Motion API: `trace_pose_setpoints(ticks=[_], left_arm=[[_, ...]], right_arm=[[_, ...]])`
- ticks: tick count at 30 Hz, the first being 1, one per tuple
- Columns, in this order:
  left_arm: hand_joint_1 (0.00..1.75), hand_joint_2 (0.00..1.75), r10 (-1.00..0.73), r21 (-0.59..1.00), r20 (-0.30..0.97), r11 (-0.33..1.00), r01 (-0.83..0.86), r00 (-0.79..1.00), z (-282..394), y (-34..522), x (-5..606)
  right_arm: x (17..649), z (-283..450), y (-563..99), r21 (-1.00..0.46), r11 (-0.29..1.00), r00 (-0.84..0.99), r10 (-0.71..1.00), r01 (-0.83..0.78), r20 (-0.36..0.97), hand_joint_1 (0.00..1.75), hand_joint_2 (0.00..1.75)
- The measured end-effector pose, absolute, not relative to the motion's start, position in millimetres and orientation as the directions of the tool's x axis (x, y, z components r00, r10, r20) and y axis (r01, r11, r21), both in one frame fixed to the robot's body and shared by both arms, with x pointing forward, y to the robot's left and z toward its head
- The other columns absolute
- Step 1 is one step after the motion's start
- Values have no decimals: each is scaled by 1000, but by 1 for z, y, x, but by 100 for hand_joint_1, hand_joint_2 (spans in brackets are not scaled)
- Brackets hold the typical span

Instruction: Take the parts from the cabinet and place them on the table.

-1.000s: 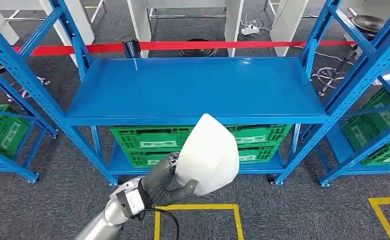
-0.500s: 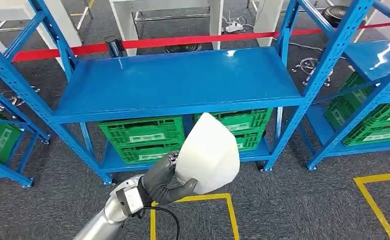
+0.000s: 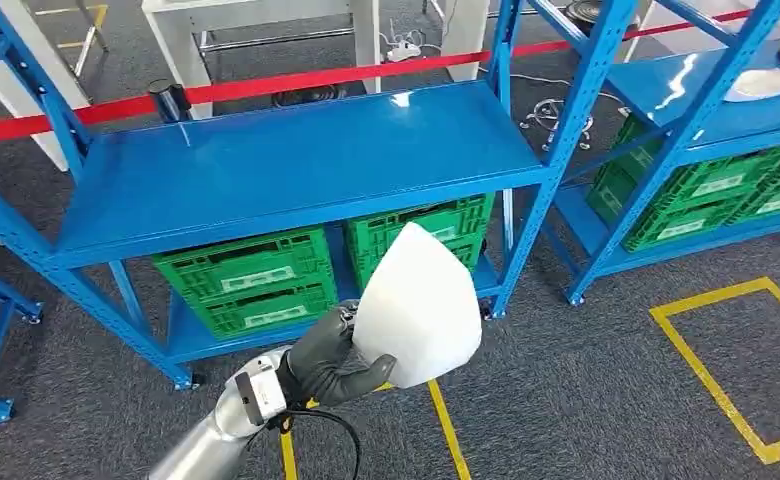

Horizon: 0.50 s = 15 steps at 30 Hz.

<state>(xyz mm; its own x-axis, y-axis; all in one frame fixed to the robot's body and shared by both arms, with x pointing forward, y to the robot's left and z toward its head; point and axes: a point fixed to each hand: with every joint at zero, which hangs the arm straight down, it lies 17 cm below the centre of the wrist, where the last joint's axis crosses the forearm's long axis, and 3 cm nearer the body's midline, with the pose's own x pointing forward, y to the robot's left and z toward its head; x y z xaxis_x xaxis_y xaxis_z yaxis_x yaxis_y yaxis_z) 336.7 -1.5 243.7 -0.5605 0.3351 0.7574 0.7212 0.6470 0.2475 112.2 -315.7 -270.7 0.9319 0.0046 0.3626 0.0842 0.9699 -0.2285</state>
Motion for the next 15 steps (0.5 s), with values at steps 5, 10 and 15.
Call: trace_pose_setpoints(ticks=[5, 10, 15], left_arm=[[175, 175, 335, 233, 746, 678, 697, -575, 247, 6, 339], [175, 175, 321, 229, 753, 690, 686, -574, 238, 14, 329], [175, 175, 275, 283, 767, 666, 690, -580, 231, 10, 321]], right_arm=[[109, -272, -306, -186, 980, 930, 3, 70, 367, 0, 175], [113, -271, -300, -170, 984, 928, 14, 53, 372, 0, 175], [113, -271, -291, -148, 989, 928, 26, 31, 372, 0, 175]])
